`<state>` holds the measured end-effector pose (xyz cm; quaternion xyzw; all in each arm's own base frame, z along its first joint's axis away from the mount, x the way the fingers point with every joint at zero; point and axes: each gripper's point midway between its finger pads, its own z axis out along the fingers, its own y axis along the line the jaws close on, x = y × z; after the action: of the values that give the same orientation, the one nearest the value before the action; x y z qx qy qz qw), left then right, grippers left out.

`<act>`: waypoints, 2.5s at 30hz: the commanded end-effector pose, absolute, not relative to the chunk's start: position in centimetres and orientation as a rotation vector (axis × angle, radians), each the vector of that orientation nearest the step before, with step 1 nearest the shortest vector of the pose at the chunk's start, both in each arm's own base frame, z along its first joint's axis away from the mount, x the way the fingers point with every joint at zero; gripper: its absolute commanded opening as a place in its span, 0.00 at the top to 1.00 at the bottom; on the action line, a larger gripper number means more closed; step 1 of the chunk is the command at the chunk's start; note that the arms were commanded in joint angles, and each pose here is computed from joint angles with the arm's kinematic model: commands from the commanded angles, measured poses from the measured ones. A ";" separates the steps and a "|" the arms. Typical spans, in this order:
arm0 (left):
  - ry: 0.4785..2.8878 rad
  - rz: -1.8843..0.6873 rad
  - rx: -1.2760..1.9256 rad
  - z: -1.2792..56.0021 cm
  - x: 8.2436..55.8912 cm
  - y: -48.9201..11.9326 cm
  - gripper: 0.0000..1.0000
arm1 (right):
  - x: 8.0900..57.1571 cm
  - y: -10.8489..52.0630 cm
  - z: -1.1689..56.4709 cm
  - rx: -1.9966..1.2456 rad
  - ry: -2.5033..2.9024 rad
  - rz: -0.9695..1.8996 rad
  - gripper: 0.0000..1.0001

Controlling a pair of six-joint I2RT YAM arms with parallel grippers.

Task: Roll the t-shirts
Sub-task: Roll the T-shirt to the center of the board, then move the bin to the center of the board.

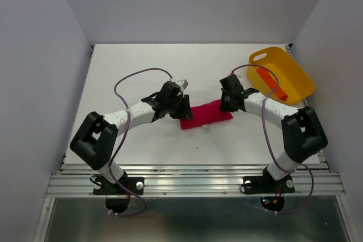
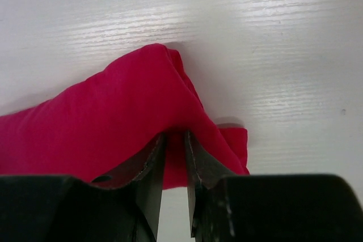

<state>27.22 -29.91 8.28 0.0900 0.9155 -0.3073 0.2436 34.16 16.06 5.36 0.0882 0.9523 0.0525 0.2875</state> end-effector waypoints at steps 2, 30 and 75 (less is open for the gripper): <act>2.352 -0.799 0.259 14.1 29.1 -29.5 0.56 | 35.2 15.1 11.9 0.231 2.393 0.144 0.75; 2.460 -0.949 0.100 8.3 26.1 -26.6 0.10 | 33.2 16.1 5.8 0.194 2.526 0.378 0.18; 2.474 -0.969 -0.280 9.8 29.0 -23.3 0.09 | 28.6 17.1 8.2 0.568 2.441 0.681 0.04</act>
<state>28.77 -23.07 7.05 -0.0625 0.9121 -0.3329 0.2310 28.44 16.79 7.19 0.1787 0.9099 0.2451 0.2829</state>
